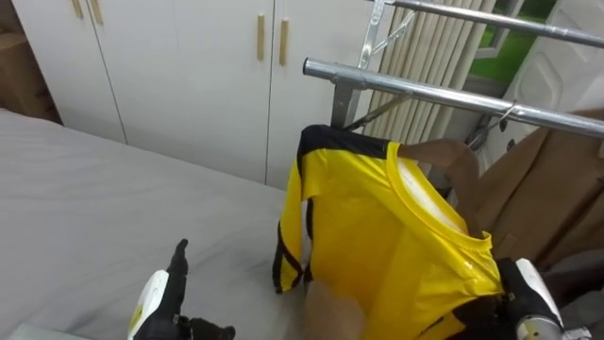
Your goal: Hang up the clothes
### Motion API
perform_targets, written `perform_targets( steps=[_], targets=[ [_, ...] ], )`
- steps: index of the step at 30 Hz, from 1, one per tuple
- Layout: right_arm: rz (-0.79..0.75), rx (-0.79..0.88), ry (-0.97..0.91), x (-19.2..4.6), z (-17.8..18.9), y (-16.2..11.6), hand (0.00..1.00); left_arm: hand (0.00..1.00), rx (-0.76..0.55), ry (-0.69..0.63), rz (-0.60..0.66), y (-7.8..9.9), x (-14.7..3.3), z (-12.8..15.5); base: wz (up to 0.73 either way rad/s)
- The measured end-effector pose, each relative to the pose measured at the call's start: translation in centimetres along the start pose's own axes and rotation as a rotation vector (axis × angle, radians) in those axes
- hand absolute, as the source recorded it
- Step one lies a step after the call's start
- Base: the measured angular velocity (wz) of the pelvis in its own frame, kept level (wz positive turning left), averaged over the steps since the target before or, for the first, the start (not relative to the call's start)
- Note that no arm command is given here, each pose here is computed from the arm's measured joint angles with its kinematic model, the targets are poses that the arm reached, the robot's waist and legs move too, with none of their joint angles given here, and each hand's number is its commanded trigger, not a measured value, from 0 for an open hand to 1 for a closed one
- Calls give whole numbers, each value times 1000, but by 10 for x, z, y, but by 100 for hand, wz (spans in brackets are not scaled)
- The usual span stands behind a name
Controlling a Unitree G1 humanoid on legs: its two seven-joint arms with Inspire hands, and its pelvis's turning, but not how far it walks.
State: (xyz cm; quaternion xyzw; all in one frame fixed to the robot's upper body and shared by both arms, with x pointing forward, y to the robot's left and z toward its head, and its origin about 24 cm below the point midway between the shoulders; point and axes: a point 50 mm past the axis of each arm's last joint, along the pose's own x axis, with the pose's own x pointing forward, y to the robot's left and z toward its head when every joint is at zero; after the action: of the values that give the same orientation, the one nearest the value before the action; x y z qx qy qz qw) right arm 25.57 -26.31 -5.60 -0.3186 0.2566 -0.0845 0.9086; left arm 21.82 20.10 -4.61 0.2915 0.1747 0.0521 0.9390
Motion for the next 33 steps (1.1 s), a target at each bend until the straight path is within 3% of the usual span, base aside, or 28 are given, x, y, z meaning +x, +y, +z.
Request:
perform_targets(
  steps=[1, 2, 3, 4, 33],
  targets=[
    [-3, 0, 2, 0, -1, 0, 100, 0, 0, 0, 1, 0, 0, 0, 4],
    [-7, 0, 2, 0, -1, 0, 76, 0, 0, -1, 2, 0, 0, 0, 0],
    [-10, 1, 2, 0, -2, 0, 11, 0, 0, -1, 1, 0, 0, 0, 0],
    [-12, 1, 2, 0, -2, 0, 0, 0, 0, -1, 1, 0, 0, 0, 0],
    [-109, 14, -25, 0, 1, -6, 0, 0, -17, -38, 16, 0, 0, 3, 0]
  ],
)
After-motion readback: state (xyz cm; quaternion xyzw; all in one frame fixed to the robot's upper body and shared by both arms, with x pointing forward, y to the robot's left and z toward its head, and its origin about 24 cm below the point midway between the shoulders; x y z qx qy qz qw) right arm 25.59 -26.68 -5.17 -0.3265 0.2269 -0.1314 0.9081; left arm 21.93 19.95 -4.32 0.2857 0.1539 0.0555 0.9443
